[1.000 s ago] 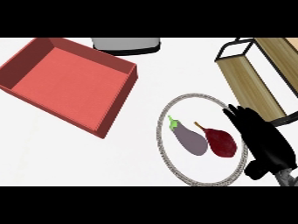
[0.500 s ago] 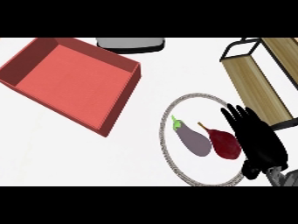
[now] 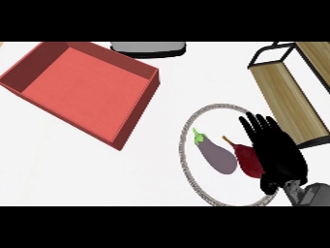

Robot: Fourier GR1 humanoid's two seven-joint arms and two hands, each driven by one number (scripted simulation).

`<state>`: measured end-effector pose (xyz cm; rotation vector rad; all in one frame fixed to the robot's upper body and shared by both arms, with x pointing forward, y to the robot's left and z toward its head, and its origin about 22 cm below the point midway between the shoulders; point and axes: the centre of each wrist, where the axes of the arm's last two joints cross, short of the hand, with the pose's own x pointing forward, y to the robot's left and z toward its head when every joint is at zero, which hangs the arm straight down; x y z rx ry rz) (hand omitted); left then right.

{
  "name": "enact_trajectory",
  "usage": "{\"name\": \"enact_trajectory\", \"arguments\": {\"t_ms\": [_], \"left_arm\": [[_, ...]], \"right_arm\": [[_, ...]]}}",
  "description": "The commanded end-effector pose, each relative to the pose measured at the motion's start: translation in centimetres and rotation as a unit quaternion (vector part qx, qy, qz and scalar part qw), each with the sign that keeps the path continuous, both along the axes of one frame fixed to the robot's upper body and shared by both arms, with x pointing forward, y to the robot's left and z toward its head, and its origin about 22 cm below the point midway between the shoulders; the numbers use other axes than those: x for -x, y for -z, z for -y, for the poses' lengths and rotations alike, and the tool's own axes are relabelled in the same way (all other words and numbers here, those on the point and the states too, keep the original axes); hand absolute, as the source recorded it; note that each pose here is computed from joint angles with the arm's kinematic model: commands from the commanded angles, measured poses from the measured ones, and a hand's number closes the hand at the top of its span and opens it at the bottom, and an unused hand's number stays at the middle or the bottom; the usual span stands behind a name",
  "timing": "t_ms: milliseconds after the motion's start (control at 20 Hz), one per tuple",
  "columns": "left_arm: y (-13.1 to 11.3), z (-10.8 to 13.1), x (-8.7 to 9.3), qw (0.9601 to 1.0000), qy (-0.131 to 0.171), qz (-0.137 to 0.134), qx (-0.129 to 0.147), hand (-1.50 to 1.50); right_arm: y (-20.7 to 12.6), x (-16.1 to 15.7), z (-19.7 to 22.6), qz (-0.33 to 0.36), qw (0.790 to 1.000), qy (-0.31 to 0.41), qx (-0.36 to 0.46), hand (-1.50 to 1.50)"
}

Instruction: Pick the pear from the placemat and place it in the tiered shelf

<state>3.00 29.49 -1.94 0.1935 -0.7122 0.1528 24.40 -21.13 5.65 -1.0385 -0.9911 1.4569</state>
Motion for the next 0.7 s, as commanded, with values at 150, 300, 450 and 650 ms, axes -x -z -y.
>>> {"name": "enact_trajectory", "arguments": {"t_ms": [150, 300, 450, 650], "left_arm": [[-4.0, -1.7, -9.0, 0.9655, 0.048, 0.243, -0.080, 0.00], [-4.5, -2.0, -9.2, 0.9654, 0.043, 0.245, -0.077, 0.00], [-4.3, -1.5, -9.4, 0.9642, 0.051, 0.249, -0.077, 0.00], [-4.3, -1.8, -8.8, 0.9636, 0.051, 0.248, -0.086, 0.00]], "right_arm": [[1.0, 0.0, -1.1, -0.009, 1.000, 0.003, 0.003, -1.50], [0.9, -0.2, -1.0, -0.015, 1.000, 0.008, 0.006, -1.50], [2.3, 0.2, -1.1, -0.033, 0.999, 0.011, 0.002, 1.50], [2.5, -0.3, -1.6, -0.028, 1.000, 0.001, 0.001, 1.50]]}}
